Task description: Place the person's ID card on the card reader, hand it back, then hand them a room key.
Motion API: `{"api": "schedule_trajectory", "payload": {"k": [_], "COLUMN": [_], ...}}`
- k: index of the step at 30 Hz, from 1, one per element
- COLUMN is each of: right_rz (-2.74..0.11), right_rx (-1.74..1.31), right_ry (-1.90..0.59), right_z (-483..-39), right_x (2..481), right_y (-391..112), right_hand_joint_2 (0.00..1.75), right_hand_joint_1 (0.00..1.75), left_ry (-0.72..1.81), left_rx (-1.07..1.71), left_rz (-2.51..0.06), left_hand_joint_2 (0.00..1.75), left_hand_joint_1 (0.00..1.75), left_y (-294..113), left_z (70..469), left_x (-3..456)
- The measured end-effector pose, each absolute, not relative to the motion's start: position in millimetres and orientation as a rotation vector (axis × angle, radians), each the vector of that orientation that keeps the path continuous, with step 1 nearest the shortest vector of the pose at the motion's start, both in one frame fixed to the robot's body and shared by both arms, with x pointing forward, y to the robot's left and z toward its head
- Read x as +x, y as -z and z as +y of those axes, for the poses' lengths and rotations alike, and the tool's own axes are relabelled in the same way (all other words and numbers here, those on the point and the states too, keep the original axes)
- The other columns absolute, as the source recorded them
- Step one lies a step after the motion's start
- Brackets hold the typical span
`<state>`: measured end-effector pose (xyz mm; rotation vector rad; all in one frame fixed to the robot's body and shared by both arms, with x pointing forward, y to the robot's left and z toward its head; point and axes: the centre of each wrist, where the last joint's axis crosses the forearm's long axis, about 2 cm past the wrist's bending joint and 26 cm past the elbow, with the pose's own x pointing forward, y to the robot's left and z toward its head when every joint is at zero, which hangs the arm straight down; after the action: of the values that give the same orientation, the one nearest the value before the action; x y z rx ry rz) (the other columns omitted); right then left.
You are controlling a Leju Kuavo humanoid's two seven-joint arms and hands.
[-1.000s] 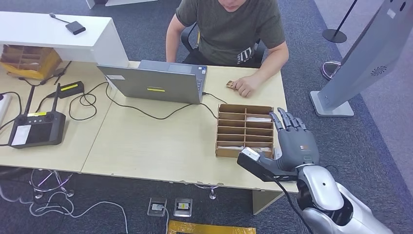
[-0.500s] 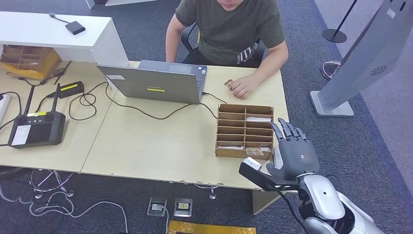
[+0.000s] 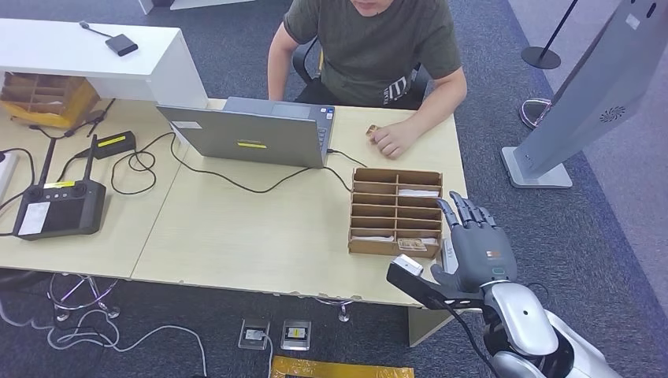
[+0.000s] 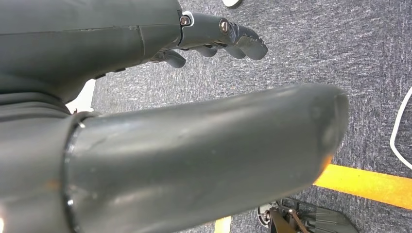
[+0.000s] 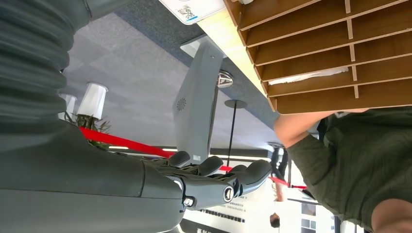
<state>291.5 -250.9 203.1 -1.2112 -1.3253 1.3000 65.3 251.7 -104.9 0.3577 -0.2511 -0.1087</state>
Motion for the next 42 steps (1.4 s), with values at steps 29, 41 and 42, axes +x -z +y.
{"api": "schedule_trajectory", "payload": {"k": [29,41,42], "right_rz": [-1.381,-1.378,-1.385], "right_rx": [-1.127,-1.2,-1.214], "right_ry": [-1.01,-1.079,-1.1], "right_z": [-246.7,-245.0,-244.1], "right_x": [306.4,310.2,310.9], "right_y": [-151.7,-147.1,-147.3], "right_hand_joint_2": [1.75,1.75,1.75], "right_hand_joint_1": [0.0,0.0,0.0], "left_ry": [0.141,0.135,0.135], "left_rx": [0.353,0.356,0.356], "left_rz": [-0.263,-0.258,-0.257], "left_hand_joint_2": [0.0,0.0,0.0], "left_hand_joint_1": [0.0,0.0,0.0], "left_y": [104.6,104.6,104.6], "left_z": [250.9,251.0,251.0], "left_x": [66.9,66.7,66.7]}}
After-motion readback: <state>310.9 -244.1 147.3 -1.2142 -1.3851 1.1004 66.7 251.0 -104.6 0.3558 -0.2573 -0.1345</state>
